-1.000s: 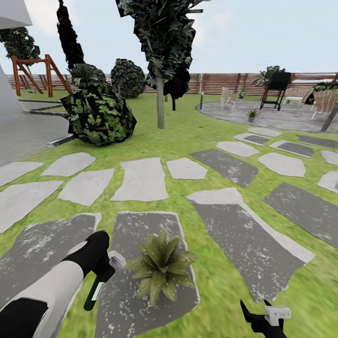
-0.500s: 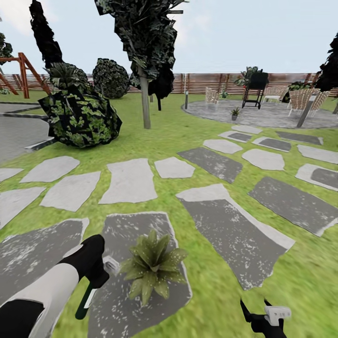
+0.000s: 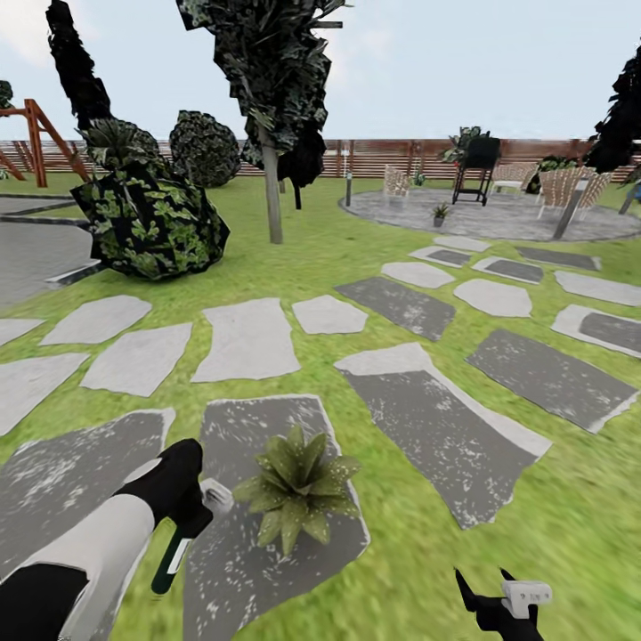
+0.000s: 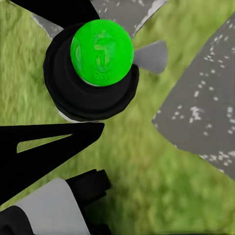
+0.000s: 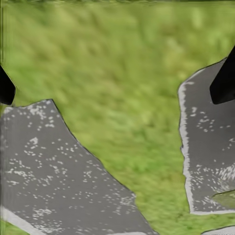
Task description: Pick up the pesticide atomizer in the garden and spray insectifuge to fully cover both potted plants in the garden.
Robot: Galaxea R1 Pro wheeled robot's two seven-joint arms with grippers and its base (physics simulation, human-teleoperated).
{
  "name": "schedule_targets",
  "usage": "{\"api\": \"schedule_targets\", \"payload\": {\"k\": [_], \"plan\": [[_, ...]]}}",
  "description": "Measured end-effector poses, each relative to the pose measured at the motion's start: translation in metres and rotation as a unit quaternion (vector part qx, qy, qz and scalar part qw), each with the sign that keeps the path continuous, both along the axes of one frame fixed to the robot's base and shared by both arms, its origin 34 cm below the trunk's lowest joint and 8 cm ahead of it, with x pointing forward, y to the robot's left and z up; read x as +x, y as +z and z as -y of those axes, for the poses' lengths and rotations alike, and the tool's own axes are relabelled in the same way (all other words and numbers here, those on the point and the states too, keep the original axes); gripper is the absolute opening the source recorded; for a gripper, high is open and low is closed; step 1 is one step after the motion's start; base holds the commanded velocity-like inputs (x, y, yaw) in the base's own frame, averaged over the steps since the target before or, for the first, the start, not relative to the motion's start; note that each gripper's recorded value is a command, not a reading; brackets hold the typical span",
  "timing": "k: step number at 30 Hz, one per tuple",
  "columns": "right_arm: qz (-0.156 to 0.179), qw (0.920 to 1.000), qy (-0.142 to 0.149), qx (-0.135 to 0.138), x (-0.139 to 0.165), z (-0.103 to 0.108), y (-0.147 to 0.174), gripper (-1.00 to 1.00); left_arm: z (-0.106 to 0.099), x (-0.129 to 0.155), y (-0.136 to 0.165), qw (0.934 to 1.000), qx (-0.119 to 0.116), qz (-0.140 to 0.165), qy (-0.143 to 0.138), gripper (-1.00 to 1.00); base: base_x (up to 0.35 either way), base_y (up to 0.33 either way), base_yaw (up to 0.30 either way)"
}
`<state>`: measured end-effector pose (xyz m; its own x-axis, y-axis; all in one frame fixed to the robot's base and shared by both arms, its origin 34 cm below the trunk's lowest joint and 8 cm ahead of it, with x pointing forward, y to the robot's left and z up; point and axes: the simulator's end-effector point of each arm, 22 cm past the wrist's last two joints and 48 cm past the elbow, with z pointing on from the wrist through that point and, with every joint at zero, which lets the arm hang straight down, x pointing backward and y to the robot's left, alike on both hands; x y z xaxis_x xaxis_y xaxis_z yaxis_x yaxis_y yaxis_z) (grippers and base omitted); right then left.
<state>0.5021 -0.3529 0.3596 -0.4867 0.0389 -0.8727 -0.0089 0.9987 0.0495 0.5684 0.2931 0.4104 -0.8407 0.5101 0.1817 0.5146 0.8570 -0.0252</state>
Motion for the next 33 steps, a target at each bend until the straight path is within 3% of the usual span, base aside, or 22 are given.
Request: {"api": "schedule_targets", "payload": {"k": [7,15,25,33], "plan": [[0.0,1.0,0.0,0.0,0.0,0.0,0.0,1.0,-0.001,0.0,0.0,1.0,0.002,-0.001,-0.001,-1.0,0.0,0.0,-0.12],[0.0,1.0,0.0,0.0,0.0,0.0,0.0,1.0,-0.027,-0.032,-0.017,0.9994,0.017,-0.029,0.007,-1.0,0.0,0.0,-0.001],[0.0,1.0,0.0,0.0,0.0,0.0,0.0,1.0,-0.024,-0.037,-0.02,0.9993,0.013,-0.034,0.006,-1.0,0.049,0.099,0.0],[0.0,1.0,0.0,0.0,0.0,0.0,0.0,1.0,-0.016,-0.019,-0.01,0.9998,0.006,-0.016,0.007,-1.0,0.001,0.002,0.0]]}}
